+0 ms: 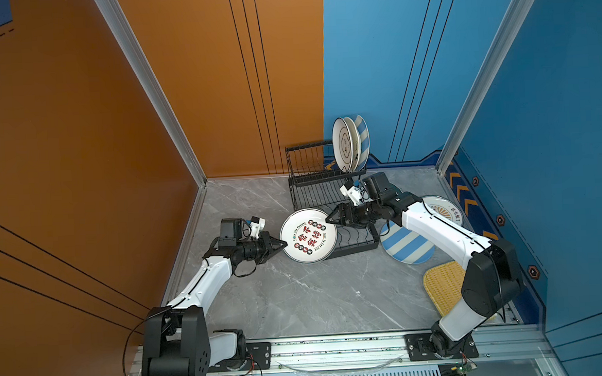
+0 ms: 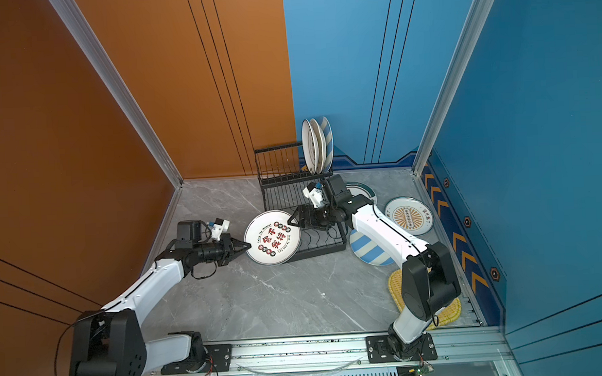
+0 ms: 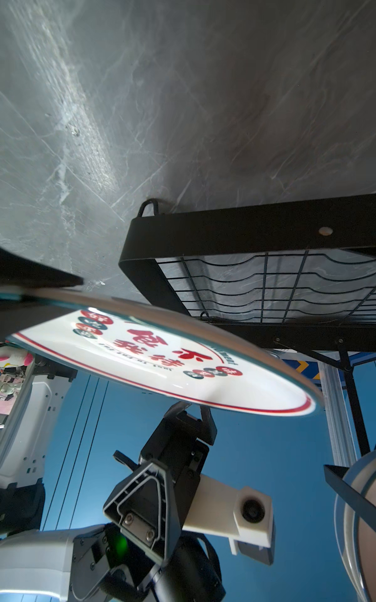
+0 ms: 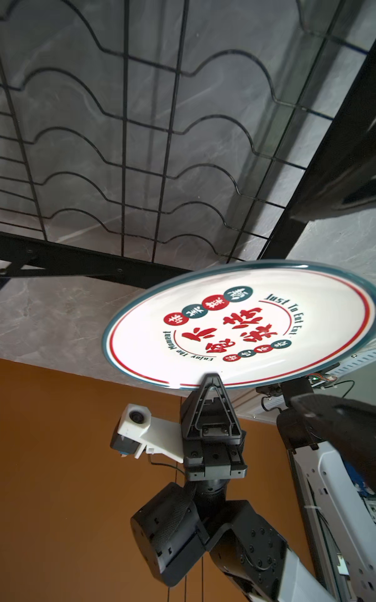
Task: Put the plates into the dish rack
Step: 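Tilt the red-text plate up with the left gripper while the right gripper reaches it, then grip the red-text plate with the right gripper while the left gripper releases, then carry the red-text plate upright with the right gripper to the rack's far end, then lower the red-text plate into the rack beside the other plates, right gripper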
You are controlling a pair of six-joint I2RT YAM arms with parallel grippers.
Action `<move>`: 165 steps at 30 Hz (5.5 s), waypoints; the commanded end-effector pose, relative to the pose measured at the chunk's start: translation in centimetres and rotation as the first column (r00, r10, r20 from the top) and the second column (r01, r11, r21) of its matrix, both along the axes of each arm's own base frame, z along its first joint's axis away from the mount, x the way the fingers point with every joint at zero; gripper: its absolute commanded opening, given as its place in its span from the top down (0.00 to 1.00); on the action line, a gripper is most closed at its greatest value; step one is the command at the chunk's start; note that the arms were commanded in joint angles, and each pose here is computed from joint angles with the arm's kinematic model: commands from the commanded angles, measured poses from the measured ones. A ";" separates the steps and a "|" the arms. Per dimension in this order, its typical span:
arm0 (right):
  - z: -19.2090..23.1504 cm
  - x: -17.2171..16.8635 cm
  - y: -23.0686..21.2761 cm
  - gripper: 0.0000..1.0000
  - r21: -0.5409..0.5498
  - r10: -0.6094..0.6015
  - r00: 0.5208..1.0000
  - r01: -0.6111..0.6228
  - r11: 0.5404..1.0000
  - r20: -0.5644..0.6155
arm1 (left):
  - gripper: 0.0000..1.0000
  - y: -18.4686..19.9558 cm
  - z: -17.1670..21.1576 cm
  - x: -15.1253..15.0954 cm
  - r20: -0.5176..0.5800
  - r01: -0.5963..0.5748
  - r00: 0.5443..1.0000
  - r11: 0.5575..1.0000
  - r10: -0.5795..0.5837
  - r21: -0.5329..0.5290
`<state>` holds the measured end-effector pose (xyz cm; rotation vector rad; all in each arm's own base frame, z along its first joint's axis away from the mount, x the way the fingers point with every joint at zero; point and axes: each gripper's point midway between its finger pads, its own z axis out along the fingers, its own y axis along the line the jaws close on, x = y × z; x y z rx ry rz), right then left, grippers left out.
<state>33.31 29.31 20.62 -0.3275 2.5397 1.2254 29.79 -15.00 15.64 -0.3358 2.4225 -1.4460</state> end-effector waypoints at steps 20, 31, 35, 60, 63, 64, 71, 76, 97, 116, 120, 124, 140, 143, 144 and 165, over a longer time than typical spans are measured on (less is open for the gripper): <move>-0.2 -1.1 2.4 0.74 0.114 0.087 0.994 -0.078 0.990 -0.072 | 1.00 -3.0 3.8 0.5 0.105 0.161 0.983 0.984 -0.154 -0.070; 0.7 -0.6 1.9 0.99 0.115 0.052 0.998 -0.046 0.992 -0.045 | 0.81 -2.7 4.0 1.1 0.110 0.144 0.984 0.988 -0.137 -0.061; 1.7 -0.3 1.1 1.00 0.102 0.004 1.000 -0.002 0.995 -0.017 | 0.55 -2.4 4.4 1.4 0.121 0.129 0.985 0.990 -0.122 -0.055; 20.8 5.8 -8.1 1.00 -0.098 -0.426 0.685 0.585 0.805 0.591 | 0.05 4.6 2.2 4.1 0.136 -0.146 0.985 0.944 0.109 0.298; 23.1 7.2 -8.6 1.00 -0.086 -0.445 0.597 0.655 0.751 0.667 | 0.03 4.6 2.0 4.3 0.135 -0.141 0.985 0.942 0.104 0.304; 23.8 7.6 -8.8 1.00 -0.085 -0.447 0.568 0.678 0.730 0.691 | 0.02 4.6 2.1 4.4 0.137 -0.141 0.985 0.942 0.103 0.305; 26.2 10.0 -8.9 1.00 -0.097 -0.402 0.420 0.781 0.617 0.814 | 0.02 4.4 2.1 4.6 0.142 -0.136 0.985 0.939 0.095 0.315; 26.0 12.1 -8.0 1.00 -0.108 -0.359 0.366 0.814 0.571 0.858 | 0.02 4.2 1.9 4.5 0.139 -0.132 0.986 0.938 0.091 0.321; 22.6 18.6 -5.8 1.00 -0.148 -0.244 0.287 0.873 0.465 0.926 | 0.02 4.1 1.2 3.9 0.126 -0.135 0.987 0.932 0.098 0.336; 19.0 20.7 -6.3 1.00 -0.199 -0.240 0.325 0.879 0.434 0.915 | 0.02 4.1 0.7 3.9 0.113 -0.138 0.988 0.928 0.104 0.347; 18.1 20.9 -6.3 1.00 -0.211 -0.248 0.342 0.875 0.435 0.906 | 0.02 4.1 0.6 3.9 0.110 -0.137 0.988 0.927 0.104 0.349; 17.0 21.2 -6.6 1.00 -0.226 -0.264 0.362 0.873 0.433 0.894 | 0.02 4.1 0.5 3.9 0.108 -0.137 0.989 0.927 0.105 0.350; 14.5 21.8 -6.3 0.99 -0.264 -0.275 0.415 0.852 0.451 0.867 | 0.02 4.2 0.3 3.8 0.105 -0.134 0.989 0.926 0.103 0.352; 14.4 21.7 -6.3 0.93 -0.270 -0.271 0.420 0.850 0.453 0.866 | 0.02 4.2 0.4 3.8 0.108 -0.135 0.989 0.926 0.103 0.353; 14.4 21.7 -6.4 0.91 -0.273 -0.270 0.422 0.848 0.454 0.865 | 0.02 4.2 0.3 3.7 0.107 -0.135 0.989 0.926 0.104 0.353; 16.7 19.8 -6.2 0.65 -0.267 -0.255 0.422 0.837 0.477 0.870 | 0.02 4.2 0.8 3.4 0.125 -0.140 0.987 0.927 0.102 0.349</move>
